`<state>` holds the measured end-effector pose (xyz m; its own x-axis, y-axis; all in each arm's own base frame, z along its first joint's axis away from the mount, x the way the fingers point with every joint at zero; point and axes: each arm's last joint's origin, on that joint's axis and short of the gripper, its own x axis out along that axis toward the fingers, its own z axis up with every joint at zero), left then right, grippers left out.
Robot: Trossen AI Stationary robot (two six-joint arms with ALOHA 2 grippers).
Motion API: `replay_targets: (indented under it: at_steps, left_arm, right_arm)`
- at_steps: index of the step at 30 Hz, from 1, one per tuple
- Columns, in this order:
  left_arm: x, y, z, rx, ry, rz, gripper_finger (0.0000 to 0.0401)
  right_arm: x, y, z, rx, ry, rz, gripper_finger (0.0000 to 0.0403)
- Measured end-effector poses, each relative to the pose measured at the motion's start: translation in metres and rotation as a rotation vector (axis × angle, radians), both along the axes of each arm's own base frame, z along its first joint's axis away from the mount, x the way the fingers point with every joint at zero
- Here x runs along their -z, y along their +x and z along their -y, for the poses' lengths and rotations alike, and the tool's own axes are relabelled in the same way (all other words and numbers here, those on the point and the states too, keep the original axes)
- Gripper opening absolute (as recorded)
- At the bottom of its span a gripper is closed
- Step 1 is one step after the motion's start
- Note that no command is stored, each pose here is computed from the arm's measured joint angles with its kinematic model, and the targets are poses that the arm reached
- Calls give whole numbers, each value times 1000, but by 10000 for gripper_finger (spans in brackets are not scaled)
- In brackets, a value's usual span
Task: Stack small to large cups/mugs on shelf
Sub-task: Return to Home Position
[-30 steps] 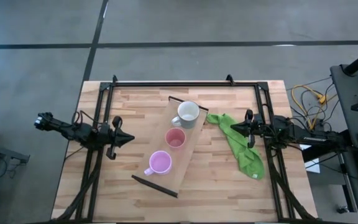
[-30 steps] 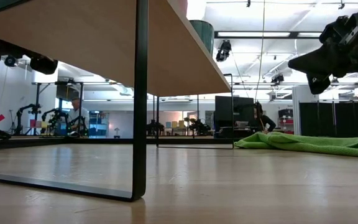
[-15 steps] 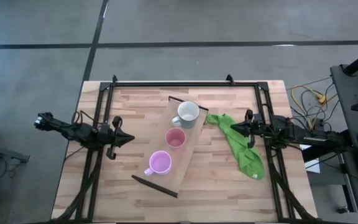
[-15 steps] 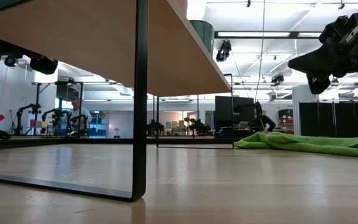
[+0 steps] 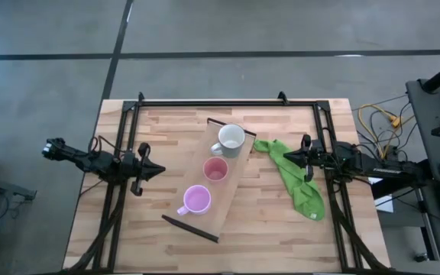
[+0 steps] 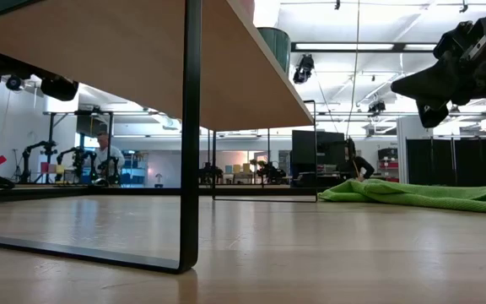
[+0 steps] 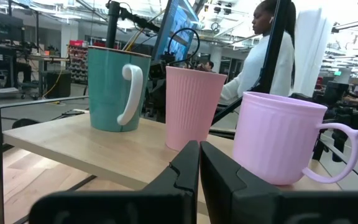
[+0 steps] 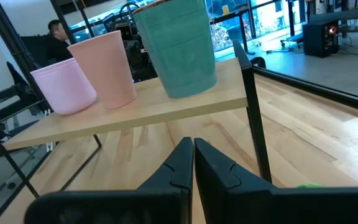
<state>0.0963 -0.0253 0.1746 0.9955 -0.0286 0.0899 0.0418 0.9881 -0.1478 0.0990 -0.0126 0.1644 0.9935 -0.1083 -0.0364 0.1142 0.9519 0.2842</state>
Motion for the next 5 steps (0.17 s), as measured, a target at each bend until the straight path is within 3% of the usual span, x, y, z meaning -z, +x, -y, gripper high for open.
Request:
replay_targets:
  at_steps: [5]
  left_arm:
    - [0,0,0,0,0,0,0]
  right_arm:
    - [0,0,0,-1,0,0,8]
